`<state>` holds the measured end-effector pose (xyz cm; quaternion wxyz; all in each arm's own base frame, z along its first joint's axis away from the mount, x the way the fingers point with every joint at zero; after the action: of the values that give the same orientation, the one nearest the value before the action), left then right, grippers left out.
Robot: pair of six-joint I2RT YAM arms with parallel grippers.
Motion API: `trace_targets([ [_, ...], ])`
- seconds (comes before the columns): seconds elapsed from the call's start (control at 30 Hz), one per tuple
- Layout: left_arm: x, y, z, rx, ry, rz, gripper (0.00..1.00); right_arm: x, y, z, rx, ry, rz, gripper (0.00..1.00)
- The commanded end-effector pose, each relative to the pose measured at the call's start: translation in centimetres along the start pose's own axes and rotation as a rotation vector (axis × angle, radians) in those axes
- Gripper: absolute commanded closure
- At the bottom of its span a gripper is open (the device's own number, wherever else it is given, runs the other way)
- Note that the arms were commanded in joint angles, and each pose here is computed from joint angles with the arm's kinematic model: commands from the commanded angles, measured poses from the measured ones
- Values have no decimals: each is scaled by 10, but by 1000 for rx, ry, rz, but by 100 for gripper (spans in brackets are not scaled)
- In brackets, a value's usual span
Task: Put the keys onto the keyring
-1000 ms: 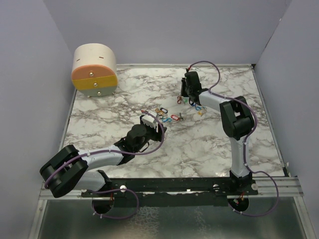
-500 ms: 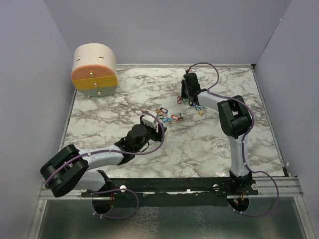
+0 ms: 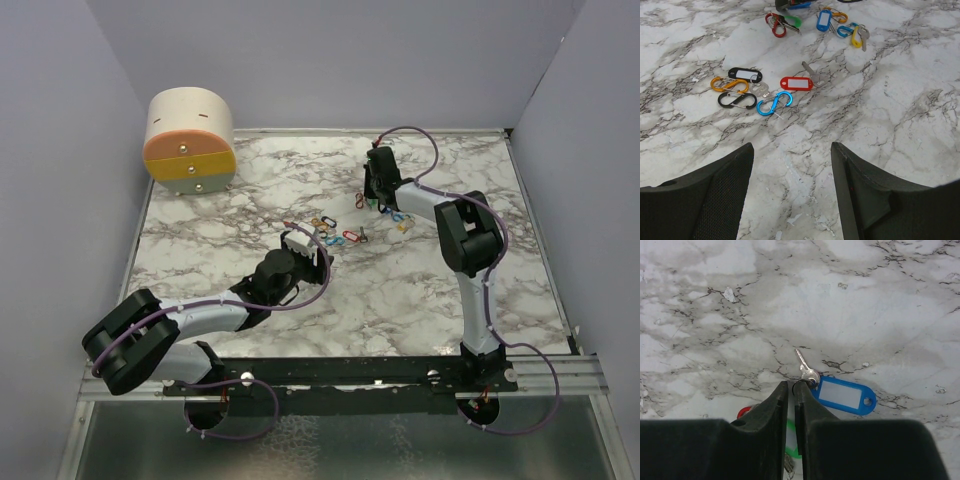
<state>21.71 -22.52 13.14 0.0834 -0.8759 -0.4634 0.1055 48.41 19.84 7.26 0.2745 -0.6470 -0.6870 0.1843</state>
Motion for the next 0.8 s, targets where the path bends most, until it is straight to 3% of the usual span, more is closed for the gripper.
trace_targets([
  [0.0, -1, 4, -5, -10, -2, 7, 35, -3, 7, 1, -4, 7, 47, 92],
  [0.1, -1, 4, -6, -11, -2, 8, 35, -5, 6, 0, -9, 12, 65, 99],
  [0.43, -2, 3, -9, -19, -10, 17, 35, 2, -49, -36, -223, 33, -90, 99],
  [0.77, -4, 1, -13, -32, -32, 21, 35, 16, -105, -49, -248, 99, -294, 99],
])
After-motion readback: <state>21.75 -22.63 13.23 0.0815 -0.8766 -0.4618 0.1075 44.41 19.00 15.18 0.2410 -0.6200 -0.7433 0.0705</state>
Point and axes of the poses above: each gripper's point midway between its finger pads, its own y axis out along the fingers, its own x axis along the line the jaws close on, z = x × y, the point moved 7 cm from there along -y, back along the fingers, and after that the axes turned 4 degrees about y, right-handed, at the moved point
